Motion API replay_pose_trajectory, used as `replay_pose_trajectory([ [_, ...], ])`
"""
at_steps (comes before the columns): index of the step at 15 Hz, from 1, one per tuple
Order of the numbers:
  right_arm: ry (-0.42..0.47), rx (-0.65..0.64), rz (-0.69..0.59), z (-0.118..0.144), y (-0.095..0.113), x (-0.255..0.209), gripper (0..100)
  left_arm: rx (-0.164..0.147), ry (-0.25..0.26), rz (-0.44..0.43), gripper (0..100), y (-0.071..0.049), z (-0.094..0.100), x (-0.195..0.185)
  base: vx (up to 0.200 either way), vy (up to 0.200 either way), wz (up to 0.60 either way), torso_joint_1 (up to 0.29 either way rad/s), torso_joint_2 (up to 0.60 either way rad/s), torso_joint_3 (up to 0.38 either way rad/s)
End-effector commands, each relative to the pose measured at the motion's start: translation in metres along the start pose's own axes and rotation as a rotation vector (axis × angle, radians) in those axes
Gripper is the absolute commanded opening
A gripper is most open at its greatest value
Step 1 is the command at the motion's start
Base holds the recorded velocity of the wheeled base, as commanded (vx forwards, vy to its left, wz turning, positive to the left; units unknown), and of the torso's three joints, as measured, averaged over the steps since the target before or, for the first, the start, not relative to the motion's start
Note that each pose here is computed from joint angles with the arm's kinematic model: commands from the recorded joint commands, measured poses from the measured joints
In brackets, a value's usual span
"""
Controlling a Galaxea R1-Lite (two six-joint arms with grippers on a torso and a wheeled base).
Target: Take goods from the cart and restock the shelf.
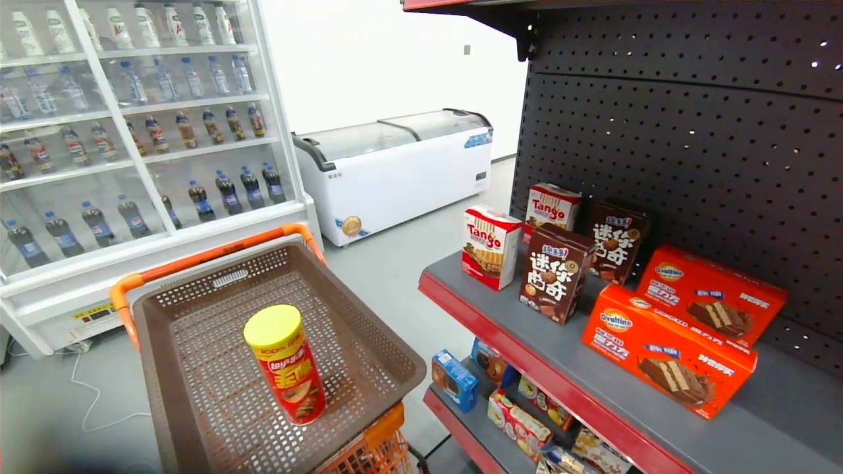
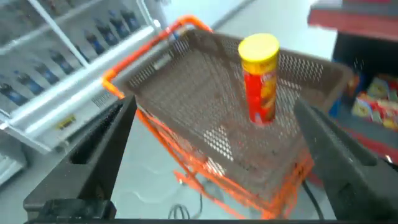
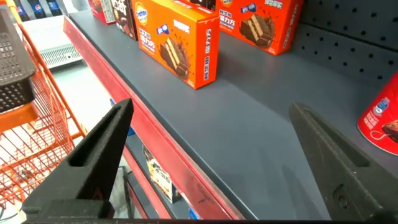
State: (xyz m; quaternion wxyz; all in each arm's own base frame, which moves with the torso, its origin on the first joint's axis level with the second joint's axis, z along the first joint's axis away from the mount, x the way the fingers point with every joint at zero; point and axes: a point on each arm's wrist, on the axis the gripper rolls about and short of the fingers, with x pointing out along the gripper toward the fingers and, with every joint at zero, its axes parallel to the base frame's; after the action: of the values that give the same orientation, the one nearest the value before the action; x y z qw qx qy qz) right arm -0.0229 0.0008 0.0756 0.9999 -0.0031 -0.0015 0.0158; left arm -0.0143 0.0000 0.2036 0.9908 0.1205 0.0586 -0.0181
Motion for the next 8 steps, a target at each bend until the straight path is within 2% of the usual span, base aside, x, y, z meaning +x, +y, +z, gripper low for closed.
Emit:
replay_pose_trajectory([
  [1,0.001,0.0,0.001,0.0,0.0,0.0,100,0.007,0.198,-0.09,100,0.003,0.014,0.038,0.0,0.0,0.0,0.0,0.0,0.0],
  [2,0.001,0.0,0.001,0.0,0.0,0.0,100,-0.017,0.247,-0.104,100,0.002,0.012,0.045,0.0,0.0,0.0,0.0,0.0,0.0],
  [3,0.001,0.0,0.001,0.0,0.0,0.0,100,-0.065,0.279,-0.117,100,0.001,0.009,0.05,0.0,0.0,0.0,0.0,0.0,0.0],
  [6,0.001,0.0,0.001,0.0,0.0,0.0,100,-0.144,0.411,-0.218,100,-0.004,0.002,0.076,0.0,0.0,0.0,0.0,0.0,0.0],
  [7,0.001,-0.001,0.001,0.0,0.0,0.0,100,-0.164,0.444,-0.244,100,-0.003,0.002,0.085,0.0,0.0,0.0,0.0,0.0,0.0],
  [8,0.001,-0.001,0.001,0.0,0.0,0.0,100,-0.166,0.445,-0.246,100,-0.003,0.002,0.086,0.0,0.0,0.0,0.0,0.0,0.0],
])
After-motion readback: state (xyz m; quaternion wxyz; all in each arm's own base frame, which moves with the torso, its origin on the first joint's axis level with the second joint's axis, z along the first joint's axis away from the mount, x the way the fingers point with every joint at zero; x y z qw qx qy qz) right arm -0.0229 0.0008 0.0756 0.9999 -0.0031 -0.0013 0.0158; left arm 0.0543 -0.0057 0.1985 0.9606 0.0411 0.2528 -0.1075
